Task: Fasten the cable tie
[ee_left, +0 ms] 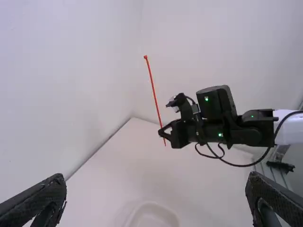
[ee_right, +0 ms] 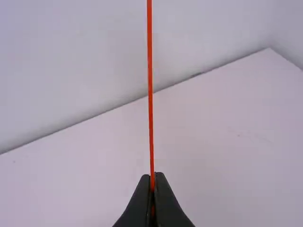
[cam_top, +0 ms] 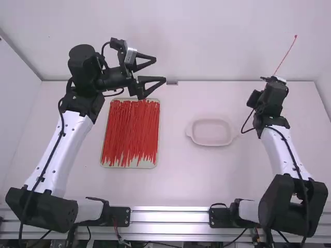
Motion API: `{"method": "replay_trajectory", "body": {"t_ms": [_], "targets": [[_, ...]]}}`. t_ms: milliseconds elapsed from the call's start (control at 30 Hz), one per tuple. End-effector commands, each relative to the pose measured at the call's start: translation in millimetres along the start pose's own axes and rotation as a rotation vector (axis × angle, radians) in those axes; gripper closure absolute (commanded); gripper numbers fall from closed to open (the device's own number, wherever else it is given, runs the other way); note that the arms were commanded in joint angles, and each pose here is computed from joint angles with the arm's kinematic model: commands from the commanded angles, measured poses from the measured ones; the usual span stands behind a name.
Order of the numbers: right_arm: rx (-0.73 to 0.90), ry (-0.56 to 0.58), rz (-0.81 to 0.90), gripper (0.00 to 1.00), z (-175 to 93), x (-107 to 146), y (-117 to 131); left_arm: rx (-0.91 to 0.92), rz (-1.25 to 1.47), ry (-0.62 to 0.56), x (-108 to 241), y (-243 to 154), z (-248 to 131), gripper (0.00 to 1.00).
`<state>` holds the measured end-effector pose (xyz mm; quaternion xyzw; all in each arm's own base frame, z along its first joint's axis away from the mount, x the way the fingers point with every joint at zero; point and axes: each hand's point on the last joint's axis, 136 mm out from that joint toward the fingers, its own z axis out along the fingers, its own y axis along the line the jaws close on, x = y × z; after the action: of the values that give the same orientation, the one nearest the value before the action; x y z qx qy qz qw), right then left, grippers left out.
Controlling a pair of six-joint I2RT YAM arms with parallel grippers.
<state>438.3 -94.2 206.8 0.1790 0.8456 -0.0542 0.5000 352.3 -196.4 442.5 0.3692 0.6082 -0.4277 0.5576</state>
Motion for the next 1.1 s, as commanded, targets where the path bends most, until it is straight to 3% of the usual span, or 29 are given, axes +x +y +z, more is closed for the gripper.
{"method": "replay_trajectory", "body": {"t_ms": [0,200,400,667,1067], "targets": [[0.001,0.021,-0.003,1.0,12,-2,5,0.002,0.029,-0.013,-9,-2,-3,0.01],[0.007,0.068,-0.058,1.0,24,15,35,0.001,0.016,-0.014,-9,-2,-3,0.01],[0.109,0.021,-0.114,1.0,14,15,63,-0.008,0.006,-0.016,-10,-1,-3,0.01],[0.226,-0.085,-0.225,1.0,-25,11,111,-0.157,-0.056,-0.037,-13,25,-5,0.01],[0.23,-0.25,-0.365,1.0,-91,15,187,-0.336,-0.267,-0.139,-26,57,-14,0.01]]}}
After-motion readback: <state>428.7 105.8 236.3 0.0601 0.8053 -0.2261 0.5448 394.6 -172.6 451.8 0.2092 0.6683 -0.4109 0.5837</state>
